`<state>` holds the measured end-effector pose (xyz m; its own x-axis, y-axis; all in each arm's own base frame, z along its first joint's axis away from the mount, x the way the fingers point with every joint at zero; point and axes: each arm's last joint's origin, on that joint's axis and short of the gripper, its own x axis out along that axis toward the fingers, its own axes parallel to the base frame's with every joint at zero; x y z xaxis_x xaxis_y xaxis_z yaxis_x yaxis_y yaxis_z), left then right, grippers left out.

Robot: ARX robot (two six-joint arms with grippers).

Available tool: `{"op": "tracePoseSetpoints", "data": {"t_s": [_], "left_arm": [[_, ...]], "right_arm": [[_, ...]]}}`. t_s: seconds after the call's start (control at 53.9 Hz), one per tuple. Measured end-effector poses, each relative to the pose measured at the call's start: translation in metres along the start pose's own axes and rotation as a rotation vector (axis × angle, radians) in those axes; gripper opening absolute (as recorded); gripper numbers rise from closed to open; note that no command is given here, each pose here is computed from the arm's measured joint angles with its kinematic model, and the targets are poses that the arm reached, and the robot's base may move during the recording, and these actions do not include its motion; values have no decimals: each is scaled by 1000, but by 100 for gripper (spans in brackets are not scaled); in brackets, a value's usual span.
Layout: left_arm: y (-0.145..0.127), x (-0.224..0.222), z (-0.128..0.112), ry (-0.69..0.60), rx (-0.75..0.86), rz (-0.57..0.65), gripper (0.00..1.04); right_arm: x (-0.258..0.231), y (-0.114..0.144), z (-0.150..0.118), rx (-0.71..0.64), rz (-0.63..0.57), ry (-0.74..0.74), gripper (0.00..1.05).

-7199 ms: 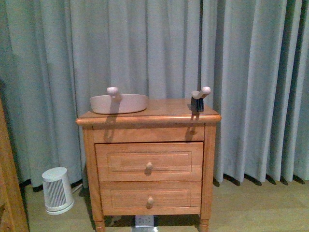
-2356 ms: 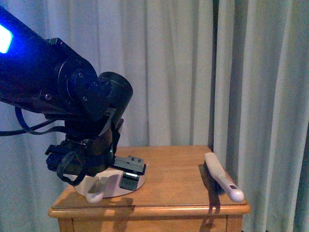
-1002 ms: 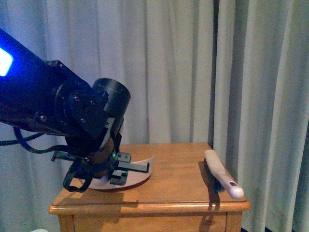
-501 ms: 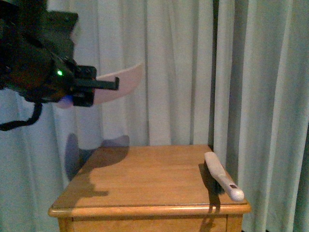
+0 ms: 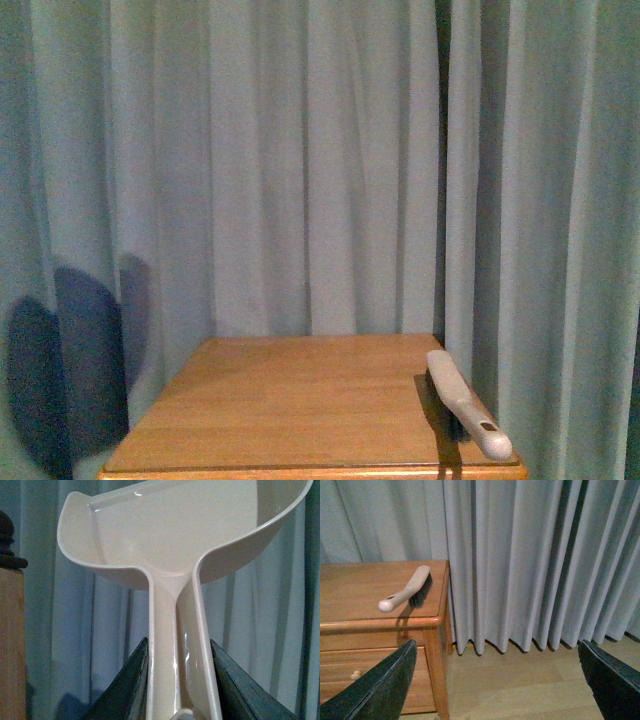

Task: Clean up trash

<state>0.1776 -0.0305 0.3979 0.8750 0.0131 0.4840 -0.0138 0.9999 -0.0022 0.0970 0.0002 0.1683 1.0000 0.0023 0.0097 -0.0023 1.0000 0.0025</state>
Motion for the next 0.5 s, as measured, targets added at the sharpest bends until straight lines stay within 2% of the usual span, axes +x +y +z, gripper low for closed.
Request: {"op": "tracePoseSetpoints", "data": {"t_s": [0.167,0.501], "left_arm": [[17,-33,-5,-35,11,-1,29],[34,-86,-22,-47,48,-94,29]], "right_arm": [[0,0,0,0,0,0,97],[0,0,0,0,0,0,97]]}}
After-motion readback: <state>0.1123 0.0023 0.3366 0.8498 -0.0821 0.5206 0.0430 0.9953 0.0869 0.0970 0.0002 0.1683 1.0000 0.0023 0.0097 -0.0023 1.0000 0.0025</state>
